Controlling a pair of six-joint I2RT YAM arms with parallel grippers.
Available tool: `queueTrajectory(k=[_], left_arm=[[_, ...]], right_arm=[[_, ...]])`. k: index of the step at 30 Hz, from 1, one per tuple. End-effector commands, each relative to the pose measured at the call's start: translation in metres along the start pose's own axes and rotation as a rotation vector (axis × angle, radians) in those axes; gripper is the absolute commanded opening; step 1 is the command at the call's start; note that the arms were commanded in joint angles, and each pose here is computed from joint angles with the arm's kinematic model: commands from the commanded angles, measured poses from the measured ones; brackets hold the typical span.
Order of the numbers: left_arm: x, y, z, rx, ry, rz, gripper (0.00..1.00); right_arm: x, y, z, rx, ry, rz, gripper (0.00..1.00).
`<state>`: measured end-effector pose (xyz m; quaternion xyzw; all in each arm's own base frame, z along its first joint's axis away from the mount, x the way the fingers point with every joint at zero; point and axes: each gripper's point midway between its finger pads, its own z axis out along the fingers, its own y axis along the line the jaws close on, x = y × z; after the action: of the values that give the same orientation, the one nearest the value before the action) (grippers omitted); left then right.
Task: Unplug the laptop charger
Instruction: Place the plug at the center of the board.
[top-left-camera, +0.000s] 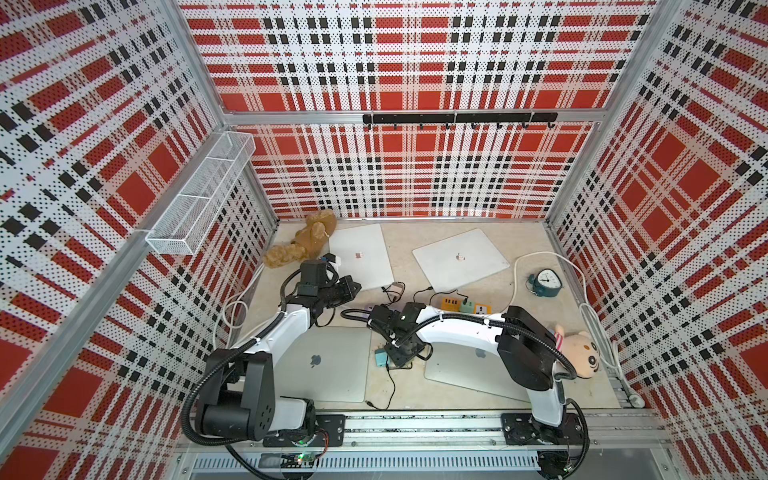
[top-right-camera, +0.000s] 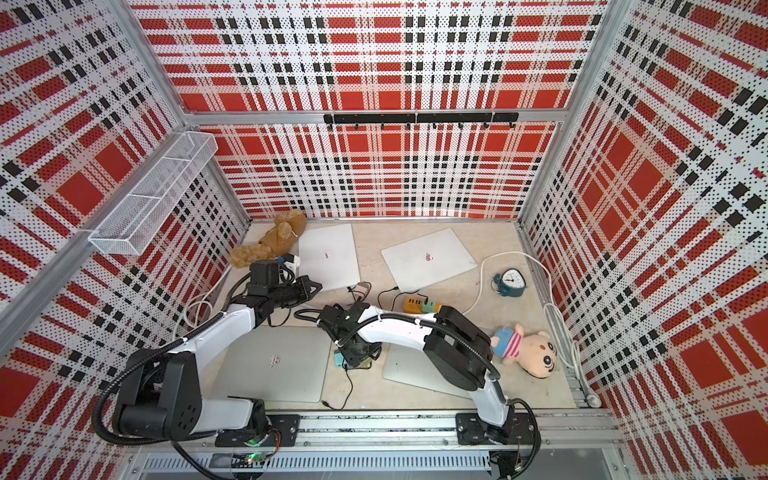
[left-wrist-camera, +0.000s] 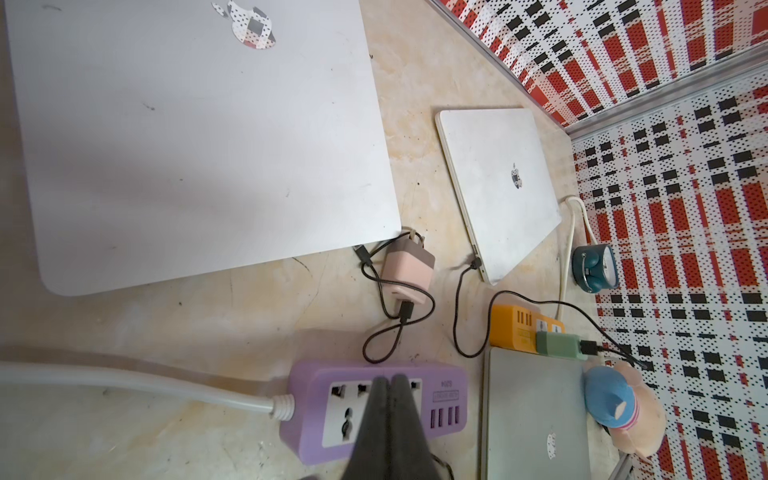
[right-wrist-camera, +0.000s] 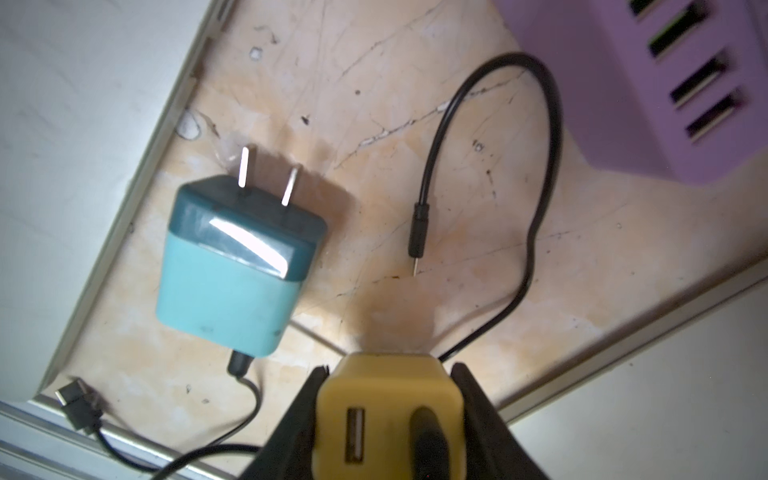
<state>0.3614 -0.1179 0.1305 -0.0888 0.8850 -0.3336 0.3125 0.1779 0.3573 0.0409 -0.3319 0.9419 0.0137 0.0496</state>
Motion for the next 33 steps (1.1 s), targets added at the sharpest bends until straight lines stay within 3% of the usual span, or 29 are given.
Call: queueTrajectory(k=[1, 9, 14, 26, 33], left_arm=[[-0.003, -0.001, -0.007, 0.009, -0.007, 0.008, 0.03], [-0.022, 0.008, -0.026, 0.026, -0.036, -0.028, 0.03], [-0.032, 0.019, -0.04, 0.012, -0.067, -0.038, 0.03], [-0.03, 0.024, -0.044, 0.005, -0.065, -0.04, 0.03], [-0.03, 0.026, -0.044, 0.001, -0.066, -0.042, 0.04]], right_arm=[[0.032, -0.002, 0.022, 0.05, 0.154, -0.065, 0.21], [0.033, 0.005, 0.031, 0.1, 0.194, -0.155, 0.23], [0.031, 0.012, 0.032, 0.068, 0.199, -0.173, 0.3], [0.036, 0.004, 0.03, 0.096, 0.253, -0.26, 0.36], [0.025, 0.007, 0.017, 0.065, 0.2, -0.248, 0.5]])
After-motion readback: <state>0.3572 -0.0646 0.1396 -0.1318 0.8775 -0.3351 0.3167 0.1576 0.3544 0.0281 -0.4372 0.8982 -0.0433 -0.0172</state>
